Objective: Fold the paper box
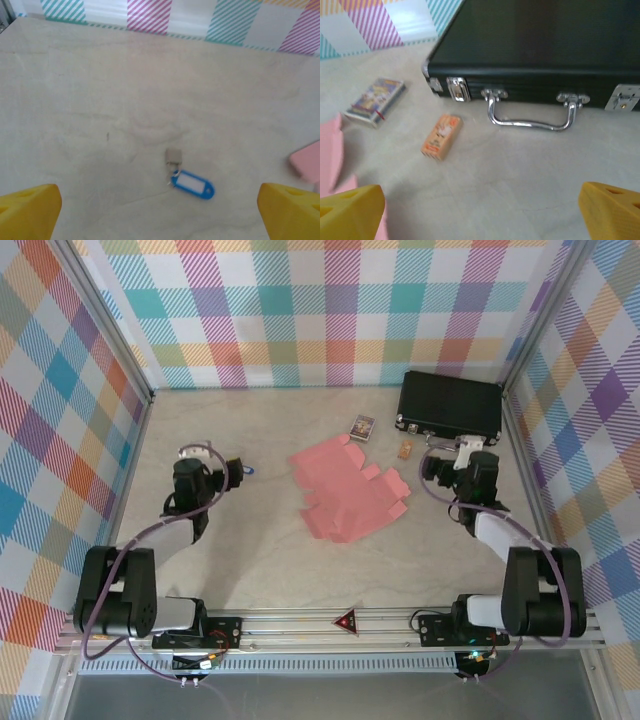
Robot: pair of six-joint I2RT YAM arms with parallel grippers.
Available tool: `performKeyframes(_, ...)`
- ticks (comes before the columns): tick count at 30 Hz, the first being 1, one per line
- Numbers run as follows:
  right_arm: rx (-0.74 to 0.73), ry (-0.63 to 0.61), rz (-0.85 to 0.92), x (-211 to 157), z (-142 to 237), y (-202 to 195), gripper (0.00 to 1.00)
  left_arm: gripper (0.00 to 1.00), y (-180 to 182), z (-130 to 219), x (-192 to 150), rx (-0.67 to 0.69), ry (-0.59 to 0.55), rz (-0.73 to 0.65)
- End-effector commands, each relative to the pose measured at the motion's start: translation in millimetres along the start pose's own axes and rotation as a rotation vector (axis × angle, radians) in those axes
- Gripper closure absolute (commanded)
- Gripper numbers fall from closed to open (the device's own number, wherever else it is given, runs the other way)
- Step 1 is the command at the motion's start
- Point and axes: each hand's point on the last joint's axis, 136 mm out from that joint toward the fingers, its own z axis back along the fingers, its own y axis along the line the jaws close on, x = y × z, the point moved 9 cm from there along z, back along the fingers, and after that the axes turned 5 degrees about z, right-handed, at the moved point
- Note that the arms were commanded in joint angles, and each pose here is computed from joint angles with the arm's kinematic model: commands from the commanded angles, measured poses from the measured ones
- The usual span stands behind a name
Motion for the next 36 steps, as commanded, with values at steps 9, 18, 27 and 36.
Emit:
performKeyframes(9,0.339,0.356,-0.130,-7.4,36.5,73.0,0.01,0.39,-114.1,-10.1,-12.1,-0.236,0.406,-0.026)
performKeyframes(18,0.460,0.507,-0.095,-52.3,35.7,140.1,0.39,0.93,-190.3,-75.6,-34.3,-0.375,0.564,-0.043)
performKeyframes(27,0.478,0.638,-0.126,-89.2,13.4,163.7,0.83,1.00,-214.6,-126.7,-58.4,-0.416,0.627,-0.053)
performKeyframes(36,0.413,0.710,-0.142,-112.9,-5.9,162.2,0.87,1.00,-207.0,-140.8,-90.4,-0.367,0.720,-0.089)
